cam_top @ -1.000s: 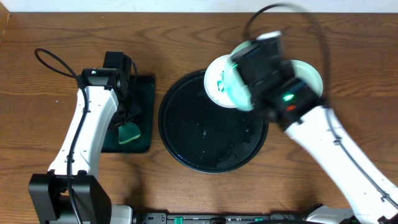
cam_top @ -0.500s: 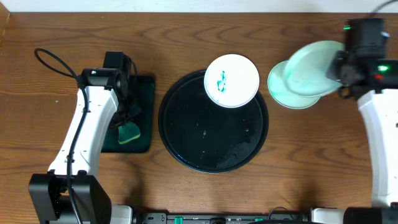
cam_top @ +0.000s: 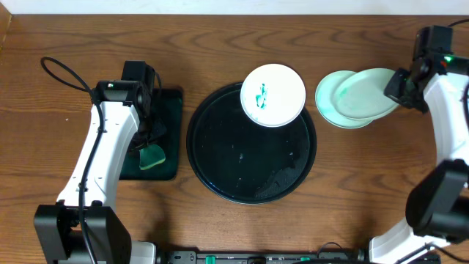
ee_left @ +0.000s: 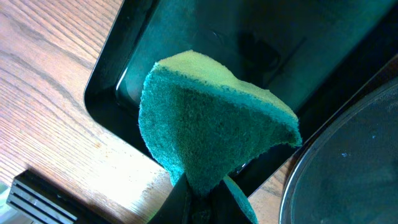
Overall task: Clean dirty plates on tray and stack at the side
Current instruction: 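Carry the plate right and stack it on the cleaned plate, then move the right gripper back and grip the rim of the last plate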
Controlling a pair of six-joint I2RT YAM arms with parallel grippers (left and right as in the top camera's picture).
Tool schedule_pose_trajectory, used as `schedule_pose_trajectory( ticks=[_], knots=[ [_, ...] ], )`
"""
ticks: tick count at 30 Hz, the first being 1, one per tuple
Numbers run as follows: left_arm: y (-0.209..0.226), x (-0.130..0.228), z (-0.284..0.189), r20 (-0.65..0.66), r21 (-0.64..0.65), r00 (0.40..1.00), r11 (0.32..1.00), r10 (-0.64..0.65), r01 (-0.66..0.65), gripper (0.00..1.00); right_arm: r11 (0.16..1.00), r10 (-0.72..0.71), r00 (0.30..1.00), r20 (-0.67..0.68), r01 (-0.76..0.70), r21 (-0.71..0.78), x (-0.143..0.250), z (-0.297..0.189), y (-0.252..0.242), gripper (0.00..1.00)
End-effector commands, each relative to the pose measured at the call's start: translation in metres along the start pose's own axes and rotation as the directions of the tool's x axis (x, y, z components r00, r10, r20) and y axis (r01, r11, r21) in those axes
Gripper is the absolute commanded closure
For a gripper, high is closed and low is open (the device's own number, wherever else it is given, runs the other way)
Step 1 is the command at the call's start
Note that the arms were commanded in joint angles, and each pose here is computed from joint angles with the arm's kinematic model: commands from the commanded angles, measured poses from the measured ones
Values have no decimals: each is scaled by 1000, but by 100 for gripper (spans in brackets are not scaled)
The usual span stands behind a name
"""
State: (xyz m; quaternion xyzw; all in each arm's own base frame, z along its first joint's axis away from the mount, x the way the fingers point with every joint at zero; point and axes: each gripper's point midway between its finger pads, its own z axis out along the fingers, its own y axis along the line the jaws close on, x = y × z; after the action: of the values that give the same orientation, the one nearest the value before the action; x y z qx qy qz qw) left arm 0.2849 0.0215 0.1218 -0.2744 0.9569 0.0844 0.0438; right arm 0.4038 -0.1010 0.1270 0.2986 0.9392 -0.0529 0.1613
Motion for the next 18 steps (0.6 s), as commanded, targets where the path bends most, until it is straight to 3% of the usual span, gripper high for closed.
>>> schedule_pose_trajectory(
  ticks=[1,11,12,15,18],
  knots=[
    [4,2,0,0,-6,1000,1000,3,-3,93,999,3,999,-48,-5,-44,7,15,12,99],
    [4,2,0,1,-6,1000,1000,3,-3,93,998,-21,994,-106,14,-66,18,33,22,99],
    [4,2,0,1,-6,1000,1000,2,-2,93,997,-25,993,-114,16,-78,20,33,26,95],
    [4,2,0,1,-6,1000,1000,2,-2,93,991,-63,988,-142,45,-126,28,34,39,68],
    [4,2,0,0,-6,1000,1000,4,-4,93,988,-91,984,-154,70,-138,35,34,46,57]
  ],
)
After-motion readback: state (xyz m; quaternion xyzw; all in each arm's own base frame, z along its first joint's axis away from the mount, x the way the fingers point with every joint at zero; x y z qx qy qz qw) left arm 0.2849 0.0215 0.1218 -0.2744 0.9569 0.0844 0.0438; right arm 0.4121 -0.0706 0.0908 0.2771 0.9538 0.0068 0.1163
